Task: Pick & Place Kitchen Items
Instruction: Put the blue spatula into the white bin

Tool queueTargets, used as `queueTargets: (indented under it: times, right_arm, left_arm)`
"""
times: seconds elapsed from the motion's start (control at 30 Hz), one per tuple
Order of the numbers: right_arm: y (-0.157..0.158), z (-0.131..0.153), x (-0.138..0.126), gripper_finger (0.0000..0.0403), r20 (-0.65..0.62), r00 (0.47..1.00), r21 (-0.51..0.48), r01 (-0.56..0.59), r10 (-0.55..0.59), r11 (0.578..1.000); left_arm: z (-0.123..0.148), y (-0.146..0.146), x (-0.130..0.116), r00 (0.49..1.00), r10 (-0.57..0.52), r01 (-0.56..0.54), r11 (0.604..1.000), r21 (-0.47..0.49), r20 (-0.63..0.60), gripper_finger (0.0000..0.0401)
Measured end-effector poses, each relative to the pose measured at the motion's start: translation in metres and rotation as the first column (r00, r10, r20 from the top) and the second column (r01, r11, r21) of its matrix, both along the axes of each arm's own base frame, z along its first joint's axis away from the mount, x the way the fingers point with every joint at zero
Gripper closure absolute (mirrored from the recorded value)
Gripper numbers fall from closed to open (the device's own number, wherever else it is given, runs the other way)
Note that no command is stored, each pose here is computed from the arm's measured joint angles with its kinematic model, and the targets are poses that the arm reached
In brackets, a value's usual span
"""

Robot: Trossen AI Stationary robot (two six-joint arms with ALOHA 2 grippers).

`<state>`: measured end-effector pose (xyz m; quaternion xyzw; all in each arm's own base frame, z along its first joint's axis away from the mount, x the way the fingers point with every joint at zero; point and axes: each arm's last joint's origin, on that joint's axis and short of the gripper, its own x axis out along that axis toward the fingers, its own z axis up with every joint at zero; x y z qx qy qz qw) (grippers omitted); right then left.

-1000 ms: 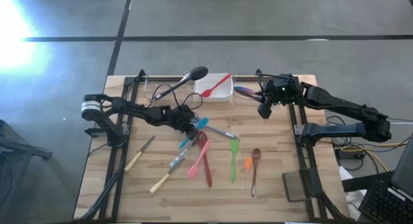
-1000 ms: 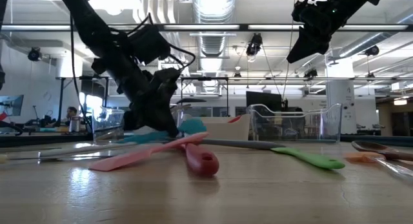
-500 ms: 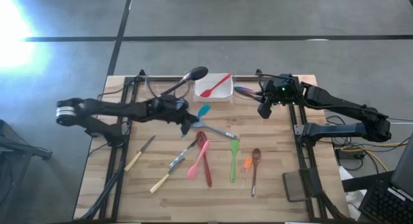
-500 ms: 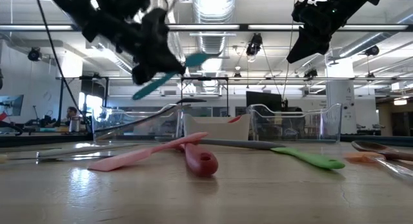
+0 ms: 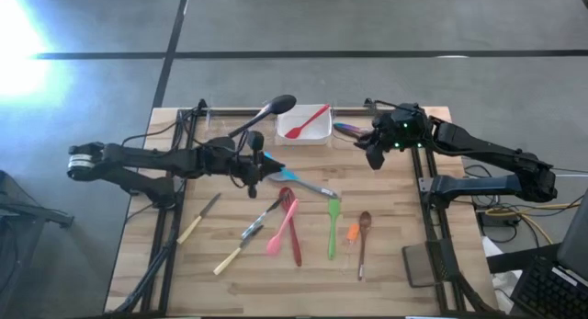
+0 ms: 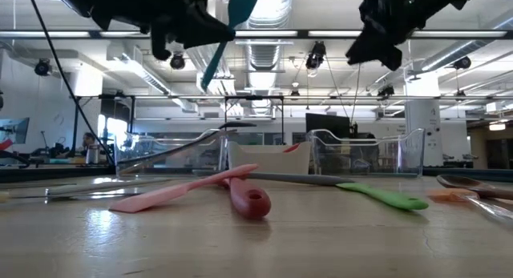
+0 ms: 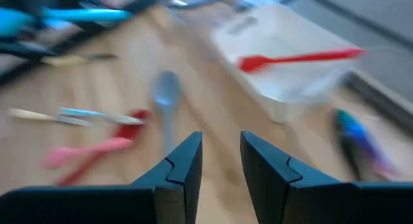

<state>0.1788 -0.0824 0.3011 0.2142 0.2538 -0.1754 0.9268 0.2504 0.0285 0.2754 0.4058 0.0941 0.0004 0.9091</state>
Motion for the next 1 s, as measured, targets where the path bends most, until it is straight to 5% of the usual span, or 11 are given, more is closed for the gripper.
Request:
queueTargets:
  times: [0.27,0.43,0.6,0.7,0.87,1.0]
  right_arm:
    - [0.009,0.015,0.015,0.0310,0.328,0.928,0.145,-0.237,0.179,0.961]
    - [0.015,0.009,0.025,0.0317,0.443,0.880,0.203,-0.283,0.170,0.937]
    - [0.017,0.001,0.039,0.0321,0.550,0.818,0.296,-0.381,0.170,0.876]
    - [0.015,-0.006,0.050,0.0318,0.574,0.800,0.350,-0.434,0.176,0.830]
    - [0.009,-0.019,0.068,0.0310,0.530,0.826,0.406,-0.447,0.193,0.797]
    - [0.003,-0.025,0.082,0.0306,0.509,0.837,0.419,-0.443,0.199,0.792]
  left_arm:
    - [0.028,-0.008,0.007,0.998,0.005,-0.025,0.936,0.352,0.056,0.0379]
    - [0.041,-0.026,0.021,1.000,0.001,0.003,0.816,0.579,-0.005,0.0379]
    - [0.035,-0.039,0.041,0.991,0.060,0.050,0.645,0.763,-0.116,0.0379]
    - [0.030,-0.042,0.051,0.983,0.098,0.072,0.566,0.822,-0.154,0.0379]
    - [0.028,-0.049,0.062,0.981,0.086,0.106,0.516,0.850,-0.175,0.0379]
    - [0.033,-0.060,0.066,0.987,0.009,0.135,0.514,0.847,-0.163,0.0379]
